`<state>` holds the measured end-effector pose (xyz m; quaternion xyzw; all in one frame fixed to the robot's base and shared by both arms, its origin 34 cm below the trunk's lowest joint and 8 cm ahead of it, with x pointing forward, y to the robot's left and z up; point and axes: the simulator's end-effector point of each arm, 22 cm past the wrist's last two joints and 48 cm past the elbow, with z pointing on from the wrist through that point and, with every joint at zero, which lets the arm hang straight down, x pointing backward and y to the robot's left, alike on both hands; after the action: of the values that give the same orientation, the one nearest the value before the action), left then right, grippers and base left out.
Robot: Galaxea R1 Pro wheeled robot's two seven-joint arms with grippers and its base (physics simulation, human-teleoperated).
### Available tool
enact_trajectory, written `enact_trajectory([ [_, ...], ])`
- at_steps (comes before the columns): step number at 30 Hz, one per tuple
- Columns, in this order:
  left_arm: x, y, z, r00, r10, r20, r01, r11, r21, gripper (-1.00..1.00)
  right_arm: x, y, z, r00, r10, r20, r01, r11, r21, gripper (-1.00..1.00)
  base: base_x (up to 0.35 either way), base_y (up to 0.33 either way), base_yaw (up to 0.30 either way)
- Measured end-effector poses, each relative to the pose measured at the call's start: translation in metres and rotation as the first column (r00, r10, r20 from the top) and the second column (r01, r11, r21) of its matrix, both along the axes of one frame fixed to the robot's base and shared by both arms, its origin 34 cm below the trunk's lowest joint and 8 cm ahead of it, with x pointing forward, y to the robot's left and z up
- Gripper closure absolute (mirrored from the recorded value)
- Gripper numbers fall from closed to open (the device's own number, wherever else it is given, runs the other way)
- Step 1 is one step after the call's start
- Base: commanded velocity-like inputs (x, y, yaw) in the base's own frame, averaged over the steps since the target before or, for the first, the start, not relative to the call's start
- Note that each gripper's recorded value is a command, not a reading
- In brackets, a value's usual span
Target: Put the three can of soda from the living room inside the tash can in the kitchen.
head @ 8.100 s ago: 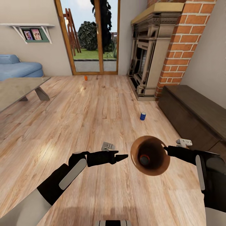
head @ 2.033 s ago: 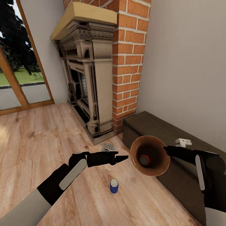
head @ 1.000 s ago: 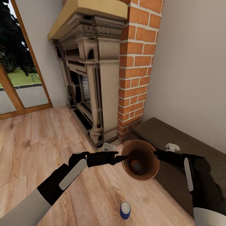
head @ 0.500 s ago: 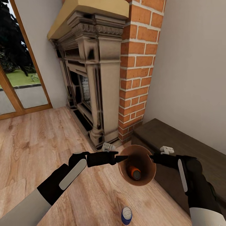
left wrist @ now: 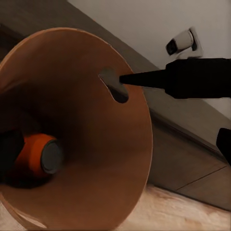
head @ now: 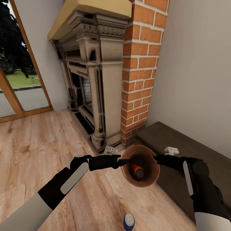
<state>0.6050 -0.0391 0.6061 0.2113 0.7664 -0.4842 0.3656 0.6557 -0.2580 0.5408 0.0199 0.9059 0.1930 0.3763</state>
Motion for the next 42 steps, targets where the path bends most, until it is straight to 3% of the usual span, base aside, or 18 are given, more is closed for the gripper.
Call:
enact_trajectory([
  [6, -0.008, -0.007, -0.007, 1.0, -0.025, 0.006, 0.025, 0.999, 0.023, -1.0, 0.001, -0.006, -0.001, 1.0, -0.009, 0.003, 0.009, 0.999, -0.032, 1.0, 0.097, -0.137, 0.0],
  [10, -0.01, -0.008, -0.008, 1.0, -0.029, 0.006, 0.028, 0.999, 0.026, -1.0, 0.001, -0.003, 0.001, 1.0, -0.007, 0.005, 0.007, 1.0, -0.016, 1.0, 0.011, -0.017, -0.013],
  [19, -0.011, -0.008, -0.004, 0.999, -0.029, 0.014, 0.029, 0.999, 0.026, -1.0, 0.003, -0.008, 0.019, 0.999, -0.016, 0.047, 0.018, 0.999, -0.038, 1.0, 0.001, -0.001, -0.161],
  [42, -0.011, -0.008, 0.002, 0.999, -0.029, 0.027, 0.028, 0.999, 0.026, -1.0, 0.003, -0.008, 0.026, 0.998, -0.015, 0.059, 0.017, 0.999, -0.036, 1.0, 0.0, 0.0, -0.07],
])
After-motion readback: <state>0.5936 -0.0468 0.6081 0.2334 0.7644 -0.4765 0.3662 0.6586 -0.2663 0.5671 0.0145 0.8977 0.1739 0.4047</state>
